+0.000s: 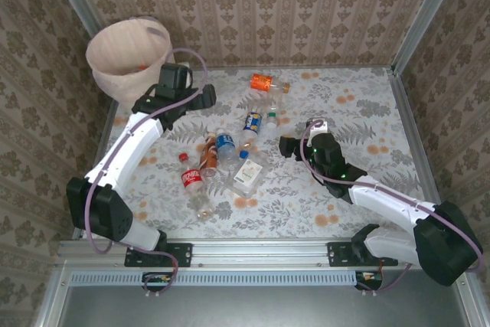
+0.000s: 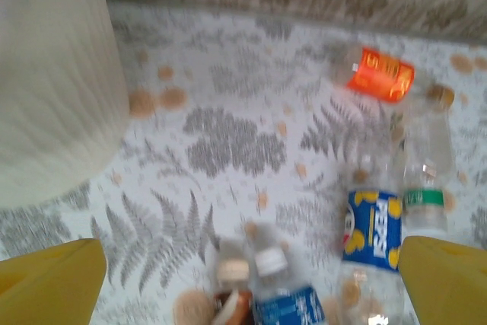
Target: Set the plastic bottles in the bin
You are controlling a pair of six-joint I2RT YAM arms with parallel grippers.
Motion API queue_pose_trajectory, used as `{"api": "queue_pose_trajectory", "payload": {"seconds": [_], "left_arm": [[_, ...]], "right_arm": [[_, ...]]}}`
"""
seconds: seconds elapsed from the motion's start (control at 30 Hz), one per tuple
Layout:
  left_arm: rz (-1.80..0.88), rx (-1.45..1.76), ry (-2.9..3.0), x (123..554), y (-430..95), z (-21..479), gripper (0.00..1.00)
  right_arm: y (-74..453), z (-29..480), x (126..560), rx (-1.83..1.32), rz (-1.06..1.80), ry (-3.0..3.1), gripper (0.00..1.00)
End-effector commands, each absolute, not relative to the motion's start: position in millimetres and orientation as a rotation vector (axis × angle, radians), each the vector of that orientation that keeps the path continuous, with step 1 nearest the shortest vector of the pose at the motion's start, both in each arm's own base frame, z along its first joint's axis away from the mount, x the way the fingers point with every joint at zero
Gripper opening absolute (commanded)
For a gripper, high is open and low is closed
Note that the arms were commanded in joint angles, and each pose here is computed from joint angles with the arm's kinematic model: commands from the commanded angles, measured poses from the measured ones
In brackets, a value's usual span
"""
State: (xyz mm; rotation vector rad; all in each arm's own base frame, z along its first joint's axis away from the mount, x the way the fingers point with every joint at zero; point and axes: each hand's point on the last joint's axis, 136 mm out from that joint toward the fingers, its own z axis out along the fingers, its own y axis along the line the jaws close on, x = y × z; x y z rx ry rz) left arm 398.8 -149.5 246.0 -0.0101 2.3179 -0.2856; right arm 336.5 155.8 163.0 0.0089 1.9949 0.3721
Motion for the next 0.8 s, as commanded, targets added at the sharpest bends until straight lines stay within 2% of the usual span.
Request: {"api": "queue_pose_trajectory", "payload": {"seconds": [0.0,0.23,0.4,0.77], "left_arm": [[-0.352,-0.025,2.497,358,-162,204,0.97],[-0.268,0.132,2.745,308,-154,151,0.88],[-0.232,0.266,2.856,293,-163,128,0.73],[-0.102,0.3,2.923,314,-173,77,0.65]], "right_arm": [[157,167,342,0.035,0.385,1.966,1.0],[162,166,346,0.015,0.389,1.977,1.0],[165,167,349,0.006,0.39,1.977,1.0],[164,167,346,0.01,0.396,1.979,1.0]]}}
